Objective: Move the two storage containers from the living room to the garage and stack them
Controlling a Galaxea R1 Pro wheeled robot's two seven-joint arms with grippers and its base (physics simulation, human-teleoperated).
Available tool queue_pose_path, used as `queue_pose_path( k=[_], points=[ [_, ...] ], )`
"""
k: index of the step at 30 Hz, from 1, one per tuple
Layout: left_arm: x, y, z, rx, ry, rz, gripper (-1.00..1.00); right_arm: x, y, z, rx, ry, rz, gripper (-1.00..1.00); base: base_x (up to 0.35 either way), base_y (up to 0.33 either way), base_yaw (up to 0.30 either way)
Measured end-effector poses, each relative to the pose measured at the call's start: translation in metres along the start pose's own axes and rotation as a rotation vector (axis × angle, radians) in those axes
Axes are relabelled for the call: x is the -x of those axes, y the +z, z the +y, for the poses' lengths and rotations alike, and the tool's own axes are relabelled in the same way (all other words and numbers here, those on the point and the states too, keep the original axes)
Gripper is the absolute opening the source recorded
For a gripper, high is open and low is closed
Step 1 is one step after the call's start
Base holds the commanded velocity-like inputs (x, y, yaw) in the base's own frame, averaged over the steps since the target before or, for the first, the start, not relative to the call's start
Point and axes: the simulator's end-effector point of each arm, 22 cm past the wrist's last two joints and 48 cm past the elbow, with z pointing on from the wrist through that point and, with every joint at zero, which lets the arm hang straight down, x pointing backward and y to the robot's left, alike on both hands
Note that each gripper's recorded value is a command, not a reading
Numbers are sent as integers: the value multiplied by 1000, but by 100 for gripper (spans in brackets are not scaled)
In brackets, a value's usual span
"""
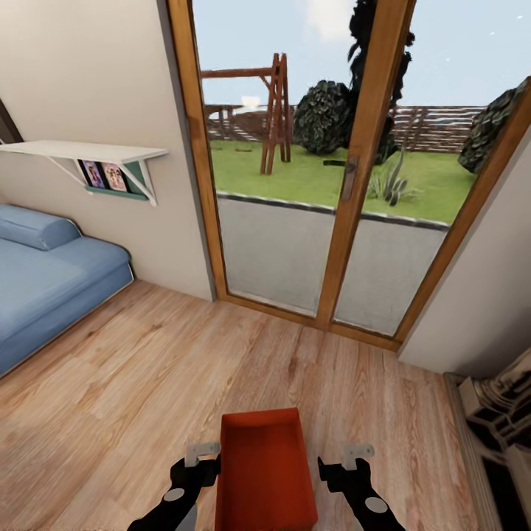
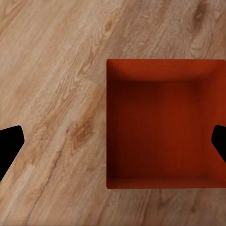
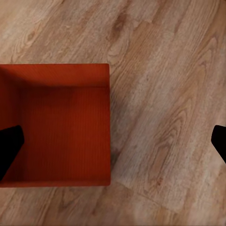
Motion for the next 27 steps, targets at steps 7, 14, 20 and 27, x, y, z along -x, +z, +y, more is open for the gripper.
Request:
queue_pose_path(
  k=[7,14,20,27],
  points=[
    [-6,7,0,1,0,11,100,-6,7,1,2,-6,10,100,0,0,0],
    [-13,14,0,1,-1,22,100,-11,14,1,7,-66,15,100,0,0,0],
    [-19,21,1,3,-2,31,100,-17,20,1,8,-76,23,100,0,0,0],
    [-26,29,1,4,-1,42,100,-24,28,1,9,-75,34,100,0,0,72]
  ],
)
